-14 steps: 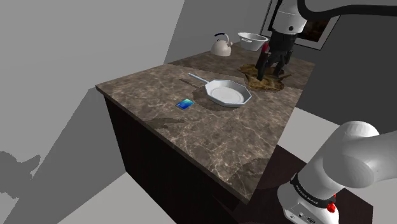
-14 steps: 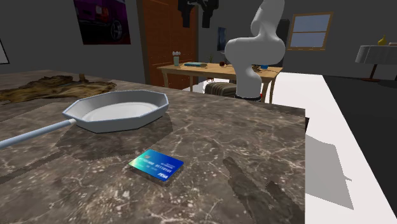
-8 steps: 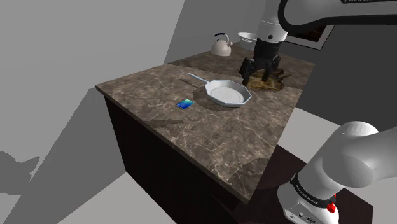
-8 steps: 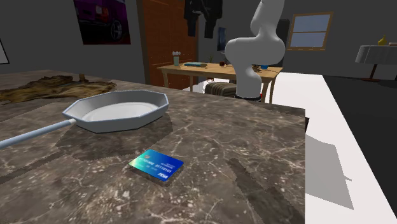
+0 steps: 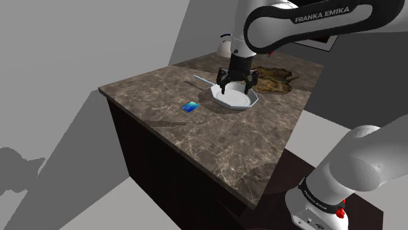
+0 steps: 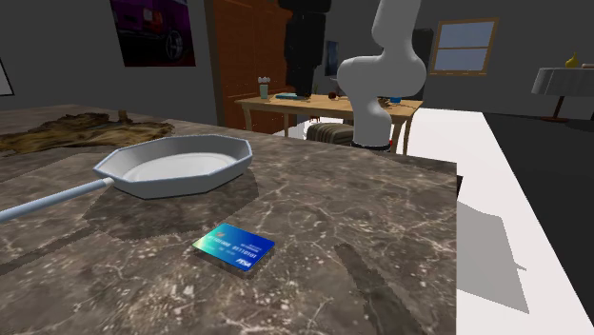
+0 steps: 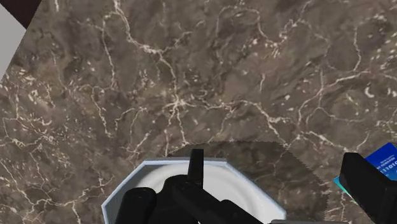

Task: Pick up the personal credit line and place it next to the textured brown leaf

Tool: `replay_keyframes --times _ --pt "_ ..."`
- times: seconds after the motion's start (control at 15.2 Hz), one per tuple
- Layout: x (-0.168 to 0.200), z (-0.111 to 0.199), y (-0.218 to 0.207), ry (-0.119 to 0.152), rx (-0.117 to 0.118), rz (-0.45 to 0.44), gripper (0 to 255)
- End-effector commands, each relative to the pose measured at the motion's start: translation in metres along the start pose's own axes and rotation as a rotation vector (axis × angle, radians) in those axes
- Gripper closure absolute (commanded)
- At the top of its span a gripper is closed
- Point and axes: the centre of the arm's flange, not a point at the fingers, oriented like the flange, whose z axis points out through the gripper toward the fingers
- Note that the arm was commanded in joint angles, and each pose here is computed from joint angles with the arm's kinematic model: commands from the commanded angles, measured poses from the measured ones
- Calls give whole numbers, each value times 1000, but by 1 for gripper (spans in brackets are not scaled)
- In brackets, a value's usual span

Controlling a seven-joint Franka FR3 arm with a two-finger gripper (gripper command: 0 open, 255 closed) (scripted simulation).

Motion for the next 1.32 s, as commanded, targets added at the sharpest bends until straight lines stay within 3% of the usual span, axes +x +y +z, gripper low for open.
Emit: replay_keyframes --times 0.0,0.99,1.25 --pt "8 12 -21 3 -3 91 0" --pt "122 105 -154 28 -35 710 0" --pt "126 123 -156 29 -36 728 0"
